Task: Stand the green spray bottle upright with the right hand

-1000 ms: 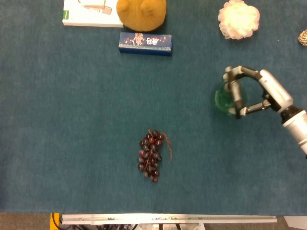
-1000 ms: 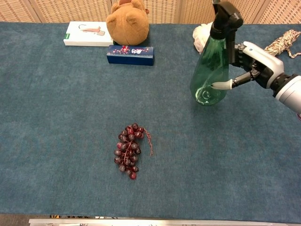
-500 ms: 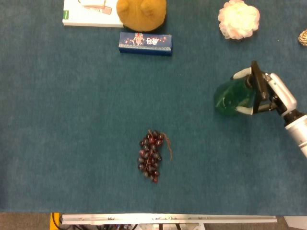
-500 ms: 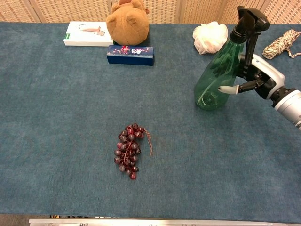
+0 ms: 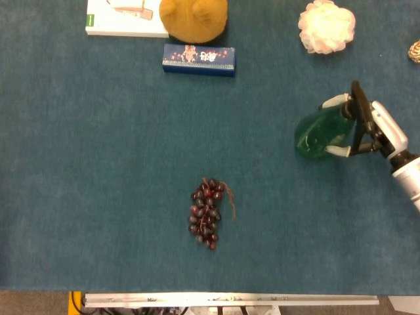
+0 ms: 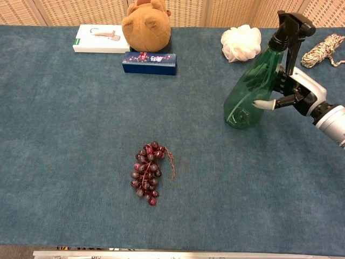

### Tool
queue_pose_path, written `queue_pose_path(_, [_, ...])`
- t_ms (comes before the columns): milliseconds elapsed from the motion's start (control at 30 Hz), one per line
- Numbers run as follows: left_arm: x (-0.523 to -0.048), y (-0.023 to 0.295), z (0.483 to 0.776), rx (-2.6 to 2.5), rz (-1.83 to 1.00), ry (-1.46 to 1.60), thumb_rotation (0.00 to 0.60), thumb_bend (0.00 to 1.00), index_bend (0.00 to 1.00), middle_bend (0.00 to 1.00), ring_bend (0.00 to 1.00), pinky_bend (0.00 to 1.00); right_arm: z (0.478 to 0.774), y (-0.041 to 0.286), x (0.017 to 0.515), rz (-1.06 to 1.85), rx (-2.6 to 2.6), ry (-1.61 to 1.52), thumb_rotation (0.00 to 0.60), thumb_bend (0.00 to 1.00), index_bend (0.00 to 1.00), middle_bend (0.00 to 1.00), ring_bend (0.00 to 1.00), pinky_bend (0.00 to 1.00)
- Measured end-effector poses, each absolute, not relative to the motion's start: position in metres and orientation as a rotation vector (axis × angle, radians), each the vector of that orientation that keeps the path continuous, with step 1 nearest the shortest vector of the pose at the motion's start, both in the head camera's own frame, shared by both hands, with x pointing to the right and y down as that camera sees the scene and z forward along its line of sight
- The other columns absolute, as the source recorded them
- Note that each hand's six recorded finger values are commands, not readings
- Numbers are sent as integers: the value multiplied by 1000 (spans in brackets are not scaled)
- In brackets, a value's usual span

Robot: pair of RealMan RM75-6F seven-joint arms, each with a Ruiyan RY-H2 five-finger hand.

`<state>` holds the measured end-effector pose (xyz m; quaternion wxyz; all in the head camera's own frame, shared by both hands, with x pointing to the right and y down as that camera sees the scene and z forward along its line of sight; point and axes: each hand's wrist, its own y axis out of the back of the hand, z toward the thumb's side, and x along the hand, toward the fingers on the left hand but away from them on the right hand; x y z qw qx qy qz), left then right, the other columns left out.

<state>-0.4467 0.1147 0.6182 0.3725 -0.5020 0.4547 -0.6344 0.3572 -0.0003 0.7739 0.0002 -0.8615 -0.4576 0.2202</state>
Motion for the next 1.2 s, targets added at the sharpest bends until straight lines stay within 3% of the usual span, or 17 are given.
queue_pose_path(100, [-447,115,618,-1286,-1626,1164,600,110,560,472,451,571,775,0,358,705,-2707,-1415,600,0,120,211,195,329])
queue_pose_path(267, [-447,115,618,-1287,-1626,1164,600,110,560,472,451,571,774,-1,359,700,-2701,-1410,600,0,7,100,113,298])
queue_pose_path(1200, [-447,115,619,-1291,-1628,1160,600,111,560,472,451,571,737,3,367,624,-2645,-1350,600,0,0,51,53,260])
